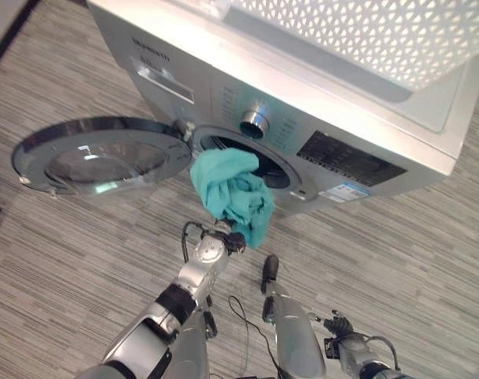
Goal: Grab the laundry basket,head to the washer,open it,put in the laundry and shut it.
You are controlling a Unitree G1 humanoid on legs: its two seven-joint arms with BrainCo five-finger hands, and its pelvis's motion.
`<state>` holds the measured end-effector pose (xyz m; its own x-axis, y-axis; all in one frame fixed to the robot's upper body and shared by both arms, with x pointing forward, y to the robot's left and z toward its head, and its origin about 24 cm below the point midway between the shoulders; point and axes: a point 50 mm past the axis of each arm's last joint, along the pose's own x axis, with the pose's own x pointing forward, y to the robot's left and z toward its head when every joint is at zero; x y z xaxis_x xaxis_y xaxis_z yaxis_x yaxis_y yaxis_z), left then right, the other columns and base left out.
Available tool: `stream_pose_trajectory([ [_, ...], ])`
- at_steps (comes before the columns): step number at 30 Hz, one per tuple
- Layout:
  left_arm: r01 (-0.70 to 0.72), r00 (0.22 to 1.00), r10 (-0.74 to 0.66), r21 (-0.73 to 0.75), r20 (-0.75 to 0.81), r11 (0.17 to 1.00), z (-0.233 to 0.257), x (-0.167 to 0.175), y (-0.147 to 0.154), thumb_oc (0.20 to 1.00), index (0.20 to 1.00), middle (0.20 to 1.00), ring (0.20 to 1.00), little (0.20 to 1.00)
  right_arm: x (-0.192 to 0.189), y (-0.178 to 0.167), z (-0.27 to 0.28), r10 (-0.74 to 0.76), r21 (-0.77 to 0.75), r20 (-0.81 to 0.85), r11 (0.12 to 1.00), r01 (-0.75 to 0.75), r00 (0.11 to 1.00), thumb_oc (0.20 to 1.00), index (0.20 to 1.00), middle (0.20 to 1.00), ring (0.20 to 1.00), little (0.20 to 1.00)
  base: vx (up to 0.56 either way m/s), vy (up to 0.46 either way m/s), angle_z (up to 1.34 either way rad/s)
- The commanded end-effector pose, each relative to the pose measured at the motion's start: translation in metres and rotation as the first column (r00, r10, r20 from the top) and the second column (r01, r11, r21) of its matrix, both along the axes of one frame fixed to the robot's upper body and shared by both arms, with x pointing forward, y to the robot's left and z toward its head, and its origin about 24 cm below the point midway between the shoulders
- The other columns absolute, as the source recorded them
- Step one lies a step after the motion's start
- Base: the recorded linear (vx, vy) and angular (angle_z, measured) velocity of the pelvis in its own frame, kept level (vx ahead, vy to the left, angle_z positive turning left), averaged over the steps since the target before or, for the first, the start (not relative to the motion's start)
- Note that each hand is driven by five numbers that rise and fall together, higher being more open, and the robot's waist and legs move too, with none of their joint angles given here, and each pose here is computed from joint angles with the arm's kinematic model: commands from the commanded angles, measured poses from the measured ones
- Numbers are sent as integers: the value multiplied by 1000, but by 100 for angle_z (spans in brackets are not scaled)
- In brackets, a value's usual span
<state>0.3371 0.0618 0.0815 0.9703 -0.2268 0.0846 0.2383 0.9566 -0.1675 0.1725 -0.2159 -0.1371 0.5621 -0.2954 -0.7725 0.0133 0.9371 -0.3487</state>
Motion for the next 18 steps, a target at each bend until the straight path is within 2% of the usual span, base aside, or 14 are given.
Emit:
stream_pose_trajectory([
  [1,24,991,-15,-71,132,997,25,-2,-20,200,200,200,200,200,-36,2,-15,88,-43,-131,995,-94,988,1000,1000,1000,1000,1000,-39,-47,-2],
  [9,-34,979,40,-35,200,999,47,13,-8,200,200,200,200,200,-75,-1,-27,174,-62,-287,978,-200,942,1000,1000,1000,1000,1000,-75,-89,-5],
  [18,-71,977,69,4,200,997,49,19,0,200,200,200,200,200,-75,5,-27,191,-41,-262,977,-209,946,1000,1000,1000,1000,1000,-28,-27,1],
])
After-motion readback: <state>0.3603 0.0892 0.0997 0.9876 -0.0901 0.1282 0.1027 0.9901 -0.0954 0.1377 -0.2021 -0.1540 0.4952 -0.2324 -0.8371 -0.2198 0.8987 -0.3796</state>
